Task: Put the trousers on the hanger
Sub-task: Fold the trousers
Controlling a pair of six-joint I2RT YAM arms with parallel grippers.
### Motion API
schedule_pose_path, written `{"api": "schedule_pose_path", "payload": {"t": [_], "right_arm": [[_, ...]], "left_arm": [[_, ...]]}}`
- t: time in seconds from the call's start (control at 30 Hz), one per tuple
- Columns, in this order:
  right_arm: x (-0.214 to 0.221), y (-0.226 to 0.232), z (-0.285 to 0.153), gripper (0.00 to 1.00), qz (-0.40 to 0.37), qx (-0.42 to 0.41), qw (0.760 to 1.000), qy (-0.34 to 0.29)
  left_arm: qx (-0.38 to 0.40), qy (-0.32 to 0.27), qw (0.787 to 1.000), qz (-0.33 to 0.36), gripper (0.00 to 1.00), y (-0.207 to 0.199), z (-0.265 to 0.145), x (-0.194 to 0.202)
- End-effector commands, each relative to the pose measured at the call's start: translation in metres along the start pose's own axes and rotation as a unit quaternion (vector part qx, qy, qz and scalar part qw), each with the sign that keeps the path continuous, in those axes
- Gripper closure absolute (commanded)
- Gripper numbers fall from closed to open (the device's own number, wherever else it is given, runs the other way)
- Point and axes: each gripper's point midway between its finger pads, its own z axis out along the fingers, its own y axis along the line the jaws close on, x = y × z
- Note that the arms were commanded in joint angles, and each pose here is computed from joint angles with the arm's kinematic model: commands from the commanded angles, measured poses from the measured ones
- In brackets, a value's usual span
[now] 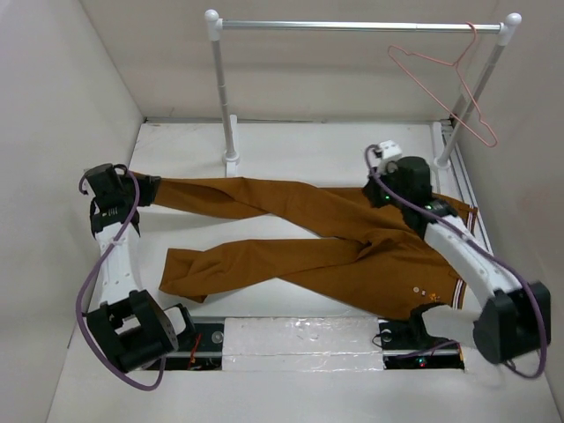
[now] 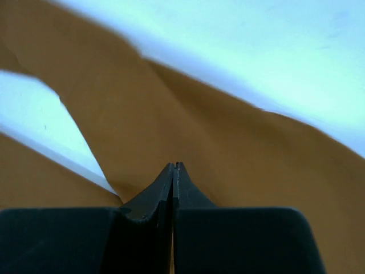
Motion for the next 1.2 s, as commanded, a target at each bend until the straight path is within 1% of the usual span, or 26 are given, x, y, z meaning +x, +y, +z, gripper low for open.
{"api": "schedule_pose_path", "payload": {"t": [0.0,0.03,0.07,0.1,0.13,0.2,0.23,0.27,0.33,0.37,0.4,0.43,0.47,0.53,0.57,0.63,0.7,0.83,0.9,0.93,0.97,1.0,1.03,1.1,1.13,1.17], "right_arm": [[0.005,0.018,0.063,0.97,-0.053,-0.053,0.997,0.018],[0.006,0.022,0.076,0.96,-0.063,-0.073,0.995,0.041],[0.004,0.016,0.088,0.94,-0.070,-0.071,0.993,0.055],[0.029,0.011,0.112,0.92,-0.084,-0.076,0.988,0.107],[-0.006,0.010,0.125,0.90,-0.098,-0.076,0.989,0.082],[-0.006,-0.002,0.143,0.80,-0.103,-0.076,0.987,0.101],[-0.009,-0.001,0.165,0.73,-0.104,-0.091,0.984,0.109],[-0.004,-0.008,0.170,0.63,-0.104,-0.095,0.982,0.129],[0.025,-0.017,0.180,0.55,-0.103,-0.101,0.972,0.187],[0.021,-0.018,0.182,0.51,-0.102,-0.110,0.971,0.186],[0.028,-0.018,0.180,0.50,-0.101,-0.112,0.969,0.198],[0.029,-0.018,0.181,0.46,-0.101,-0.115,0.968,0.197],[0.037,-0.009,0.177,0.40,-0.094,-0.136,0.966,0.199],[0.043,-0.004,0.177,0.36,-0.092,-0.153,0.963,0.200],[0.057,0.001,0.179,0.36,-0.089,-0.174,0.956,0.218],[0.068,-0.001,0.177,0.36,-0.086,-0.187,0.948,0.242],[0.083,0.006,0.176,0.37,-0.076,-0.213,0.939,0.258],[0.095,0.009,0.169,0.41,-0.058,-0.239,0.934,0.260],[0.095,0.007,0.166,0.54,-0.052,-0.242,0.934,0.259],[0.092,0.010,0.167,0.64,-0.051,-0.250,0.933,0.254],[0.090,0.010,0.167,0.91,-0.041,-0.262,0.931,0.249],[0.084,0.012,0.169,1.00,-0.037,-0.264,0.933,0.241],[0.071,0.008,0.168,1.00,-0.033,-0.263,0.938,0.224],[0.036,0.008,0.169,1.00,-0.025,-0.265,0.950,0.165],[-0.019,-0.010,0.158,1.00,-0.035,-0.215,0.972,0.092],[-0.019,-0.010,0.158,1.00,-0.035,-0.214,0.972,0.091]], "left_arm": [[0.041,-0.029,0.997,0.053,1.00,-0.029,-0.024,-0.011],[0.038,-0.031,0.997,0.061,1.00,-0.028,-0.026,-0.012],[0.039,-0.033,0.996,0.068,1.00,-0.027,-0.028,-0.011],[0.043,-0.031,0.996,0.069,1.00,-0.028,-0.028,-0.010],[0.054,-0.029,0.995,0.073,1.00,-0.030,-0.029,-0.009],[0.059,-0.023,0.995,0.082,1.00,-0.028,-0.031,-0.004],[0.061,-0.025,0.994,0.086,1.00,-0.028,-0.031,-0.005],[0.067,-0.026,0.993,0.092,1.00,-0.031,-0.034,-0.004],[0.064,-0.032,0.991,0.109,1.00,-0.032,-0.036,-0.007],[0.064,-0.042,0.990,0.115,1.00,-0.035,-0.039,-0.011],[0.064,-0.046,0.990,0.120,1.00,-0.036,-0.039,-0.012],[0.067,-0.052,0.988,0.127,1.00,-0.040,-0.042,-0.015],[0.063,-0.057,0.988,0.128,1.00,-0.039,-0.042,-0.017],[0.071,-0.062,0.987,0.134,1.00,-0.046,-0.043,-0.020],[0.071,-0.060,0.987,0.133,1.00,-0.046,-0.041,-0.020],[0.078,-0.061,0.986,0.135,1.00,-0.051,-0.042,-0.021],[0.081,-0.061,0.986,0.135,1.00,-0.053,-0.041,-0.021],[0.082,-0.066,0.985,0.135,1.00,-0.055,-0.039,-0.027],[0.082,-0.062,0.986,0.133,1.00,-0.055,-0.035,-0.026],[0.086,-0.061,0.985,0.134,1.00,-0.057,-0.033,-0.027],[0.086,-0.053,0.986,0.133,1.00,-0.056,-0.030,-0.025],[0.090,-0.050,0.986,0.133,1.00,-0.058,-0.029,-0.024],[0.100,-0.050,0.985,0.134,1.00,-0.063,-0.029,-0.025],[0.107,-0.045,0.984,0.132,1.00,-0.068,-0.027,-0.027],[0.128,-0.047,0.981,0.135,1.00,-0.084,-0.034,-0.031],[0.132,-0.049,0.981,0.136,1.00,-0.086,-0.034,-0.032]]}}
